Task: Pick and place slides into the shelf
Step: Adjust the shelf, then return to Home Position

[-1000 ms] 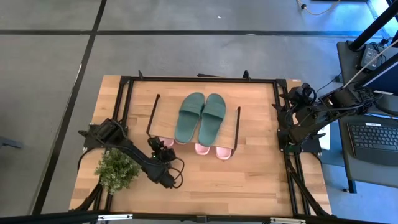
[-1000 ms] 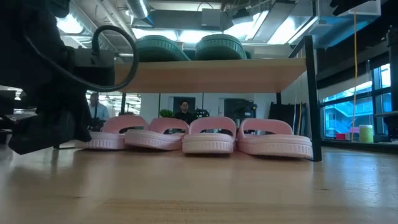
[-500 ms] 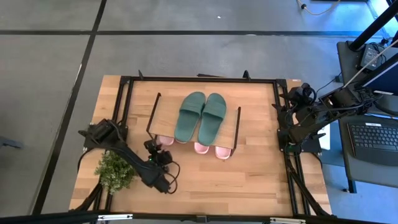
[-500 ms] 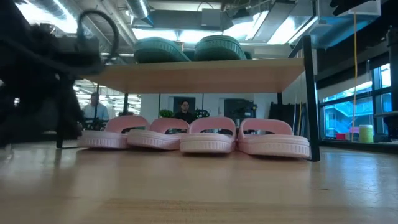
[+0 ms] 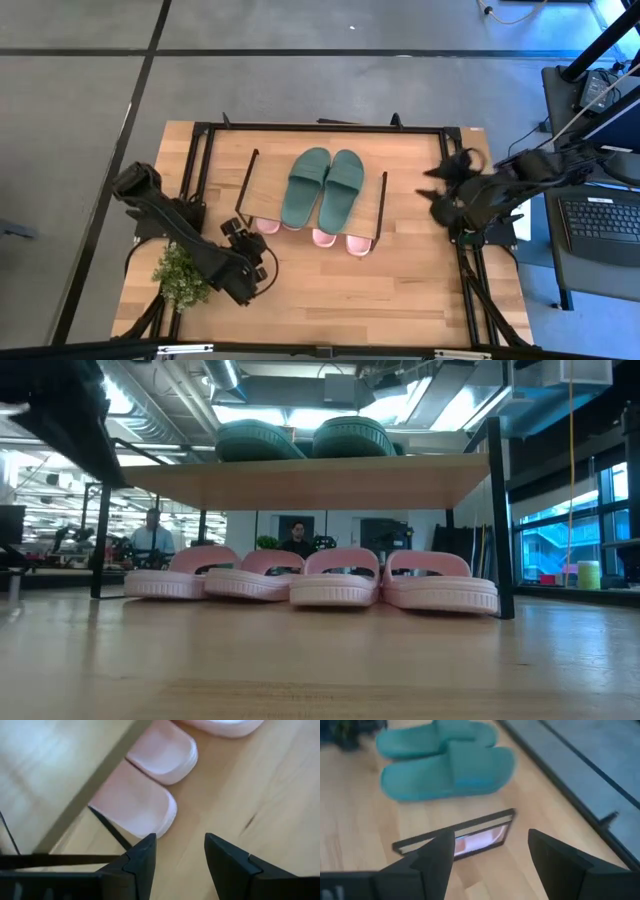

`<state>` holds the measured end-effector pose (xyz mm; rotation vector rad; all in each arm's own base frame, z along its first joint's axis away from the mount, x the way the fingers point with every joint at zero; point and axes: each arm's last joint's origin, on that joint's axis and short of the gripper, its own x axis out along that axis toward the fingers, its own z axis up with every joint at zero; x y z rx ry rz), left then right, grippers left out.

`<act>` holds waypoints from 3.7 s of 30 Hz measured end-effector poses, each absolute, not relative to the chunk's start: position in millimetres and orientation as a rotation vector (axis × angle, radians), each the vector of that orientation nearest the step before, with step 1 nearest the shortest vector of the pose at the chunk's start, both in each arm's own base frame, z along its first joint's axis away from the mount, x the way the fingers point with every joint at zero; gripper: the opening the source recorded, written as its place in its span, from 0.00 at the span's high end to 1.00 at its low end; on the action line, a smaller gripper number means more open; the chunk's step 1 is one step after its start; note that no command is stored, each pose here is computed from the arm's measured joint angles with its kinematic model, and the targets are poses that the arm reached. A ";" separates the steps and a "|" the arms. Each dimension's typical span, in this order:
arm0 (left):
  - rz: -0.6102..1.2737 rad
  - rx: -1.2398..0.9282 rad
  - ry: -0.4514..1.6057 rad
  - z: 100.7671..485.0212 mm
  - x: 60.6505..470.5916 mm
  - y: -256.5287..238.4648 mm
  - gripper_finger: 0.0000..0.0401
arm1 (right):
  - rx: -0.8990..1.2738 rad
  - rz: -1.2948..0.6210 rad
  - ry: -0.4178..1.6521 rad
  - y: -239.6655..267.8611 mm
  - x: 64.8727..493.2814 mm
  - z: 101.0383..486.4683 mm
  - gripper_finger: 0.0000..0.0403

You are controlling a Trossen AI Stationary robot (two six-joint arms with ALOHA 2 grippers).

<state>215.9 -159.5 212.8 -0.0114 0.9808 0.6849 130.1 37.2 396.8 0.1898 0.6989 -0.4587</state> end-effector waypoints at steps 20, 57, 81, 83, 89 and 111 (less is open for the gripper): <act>0.659 0.000 0.922 223.3 214.5 -156.9 0.60 | 0.003 -0.047 0.896 168.3 252.0 312.6 0.37; 0.649 0.013 0.925 223.2 214.8 -157.1 0.60 | -0.145 -0.398 1.147 155.2 278.0 247.1 0.37; 0.568 -0.153 0.936 235.8 208.9 -162.3 0.60 | -0.123 -0.300 1.089 166.1 260.1 282.1 0.37; 0.495 -0.182 0.898 248.7 203.8 -163.7 0.60 | -0.114 -0.252 1.044 169.6 253.4 299.2 0.37; 0.417 -0.131 0.577 307.2 177.5 -140.9 0.60 | -0.204 -0.225 0.794 154.5 226.8 358.4 0.37; 0.314 -0.027 0.171 340.5 76.6 -40.5 0.60 | -0.117 -0.180 0.186 24.1 108.1 358.0 0.37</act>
